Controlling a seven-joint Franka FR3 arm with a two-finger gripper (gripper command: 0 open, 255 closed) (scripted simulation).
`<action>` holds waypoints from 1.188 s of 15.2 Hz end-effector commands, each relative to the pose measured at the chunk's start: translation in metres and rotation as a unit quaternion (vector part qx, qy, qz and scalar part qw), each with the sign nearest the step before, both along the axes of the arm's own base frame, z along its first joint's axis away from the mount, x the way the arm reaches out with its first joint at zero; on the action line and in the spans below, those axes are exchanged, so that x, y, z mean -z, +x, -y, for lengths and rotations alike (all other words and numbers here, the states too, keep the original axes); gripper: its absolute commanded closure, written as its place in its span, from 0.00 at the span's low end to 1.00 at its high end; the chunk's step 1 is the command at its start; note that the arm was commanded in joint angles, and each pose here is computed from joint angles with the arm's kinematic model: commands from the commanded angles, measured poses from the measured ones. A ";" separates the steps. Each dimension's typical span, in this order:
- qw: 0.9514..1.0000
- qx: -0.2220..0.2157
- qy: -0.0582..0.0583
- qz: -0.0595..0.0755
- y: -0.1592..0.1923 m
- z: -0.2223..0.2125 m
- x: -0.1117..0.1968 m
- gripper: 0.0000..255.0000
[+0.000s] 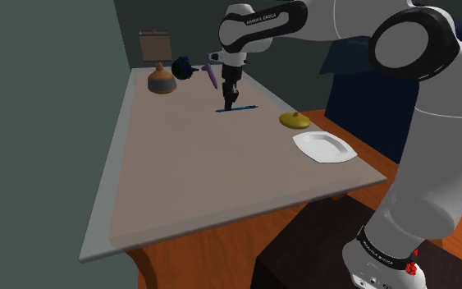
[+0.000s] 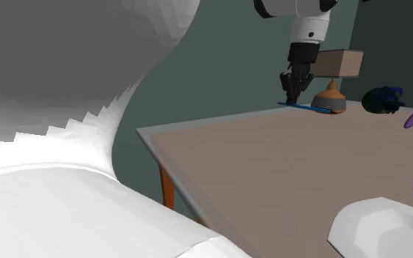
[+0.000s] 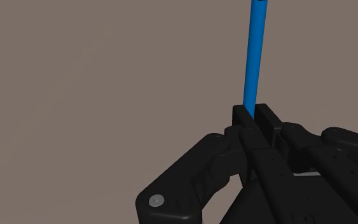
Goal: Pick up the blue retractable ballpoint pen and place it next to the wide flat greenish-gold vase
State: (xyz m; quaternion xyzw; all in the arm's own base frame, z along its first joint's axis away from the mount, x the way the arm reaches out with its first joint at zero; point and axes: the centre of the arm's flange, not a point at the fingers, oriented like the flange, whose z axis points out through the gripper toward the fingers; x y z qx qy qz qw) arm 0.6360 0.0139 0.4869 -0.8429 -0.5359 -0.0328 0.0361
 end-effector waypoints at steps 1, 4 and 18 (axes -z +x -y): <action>1.000 -0.001 0.000 0.000 0.000 0.027 0.001 1.00; 1.000 -0.001 0.000 0.000 0.004 0.067 0.001 1.00; 1.000 -0.001 0.000 0.000 0.016 0.178 0.027 1.00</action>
